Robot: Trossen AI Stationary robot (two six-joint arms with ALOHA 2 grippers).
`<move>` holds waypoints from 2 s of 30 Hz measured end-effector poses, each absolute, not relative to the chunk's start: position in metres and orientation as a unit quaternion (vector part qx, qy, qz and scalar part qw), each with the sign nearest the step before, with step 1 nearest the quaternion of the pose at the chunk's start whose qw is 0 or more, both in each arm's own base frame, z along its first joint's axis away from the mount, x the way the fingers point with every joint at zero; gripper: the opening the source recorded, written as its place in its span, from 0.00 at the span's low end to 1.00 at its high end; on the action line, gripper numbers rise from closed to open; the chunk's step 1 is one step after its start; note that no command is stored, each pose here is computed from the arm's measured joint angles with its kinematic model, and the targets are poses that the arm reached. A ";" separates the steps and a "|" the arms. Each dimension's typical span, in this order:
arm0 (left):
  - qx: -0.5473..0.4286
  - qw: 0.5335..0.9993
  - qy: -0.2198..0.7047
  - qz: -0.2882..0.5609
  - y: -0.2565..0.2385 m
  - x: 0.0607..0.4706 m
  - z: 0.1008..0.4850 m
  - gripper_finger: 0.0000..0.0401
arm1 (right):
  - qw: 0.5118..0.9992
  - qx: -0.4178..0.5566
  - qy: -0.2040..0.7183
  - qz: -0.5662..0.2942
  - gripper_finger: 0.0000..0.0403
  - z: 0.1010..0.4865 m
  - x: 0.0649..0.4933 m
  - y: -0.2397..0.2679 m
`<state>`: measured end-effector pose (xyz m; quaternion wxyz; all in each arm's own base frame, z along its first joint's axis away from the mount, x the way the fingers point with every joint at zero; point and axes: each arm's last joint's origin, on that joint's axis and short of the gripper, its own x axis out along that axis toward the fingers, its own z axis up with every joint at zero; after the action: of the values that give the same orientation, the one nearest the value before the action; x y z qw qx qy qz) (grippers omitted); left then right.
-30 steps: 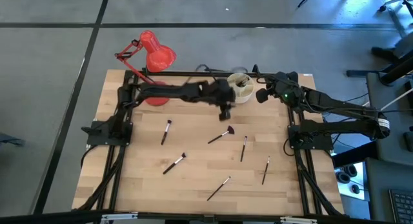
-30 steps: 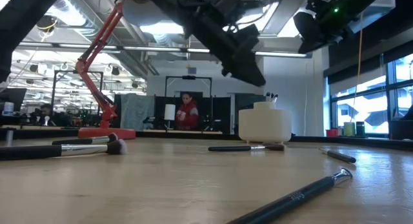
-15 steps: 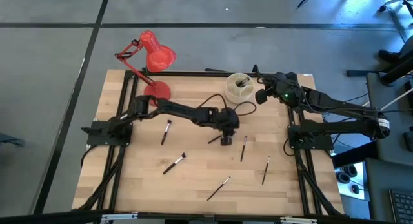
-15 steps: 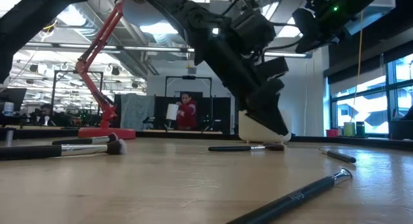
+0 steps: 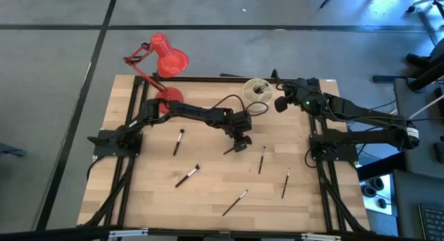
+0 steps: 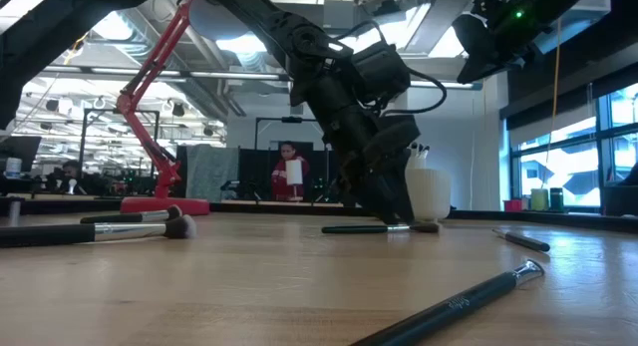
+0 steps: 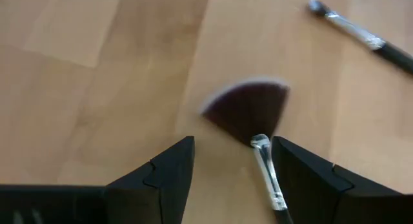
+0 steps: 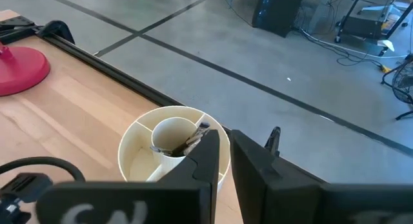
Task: Put items in baskets/containers
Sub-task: Put the black highlighter brush into the white organizer
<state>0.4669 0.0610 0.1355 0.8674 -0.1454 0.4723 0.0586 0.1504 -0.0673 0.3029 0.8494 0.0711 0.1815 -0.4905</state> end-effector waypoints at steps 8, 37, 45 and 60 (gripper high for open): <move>-0.123 0.878 0.460 0.057 0.054 0.472 0.131 0.45 | 0.850 0.073 0.182 -0.488 0.10 0.303 0.150 -0.067; 0.068 0.946 0.246 0.198 0.090 0.463 0.253 0.02 | 0.831 0.065 0.156 -0.530 0.10 0.307 0.147 -0.068; 0.095 0.967 0.011 0.237 0.146 0.471 0.278 0.02 | 0.795 0.054 0.087 -0.597 0.10 0.310 0.124 -0.053; 0.035 0.976 -0.106 0.188 0.214 0.474 0.206 0.03 | 0.806 0.060 0.059 -0.586 0.10 0.308 0.103 -0.047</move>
<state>0.4745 0.2139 0.2063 0.9758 0.0352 -0.1055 0.1880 0.1033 -0.0465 0.3084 0.8060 0.0597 0.0593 -0.5859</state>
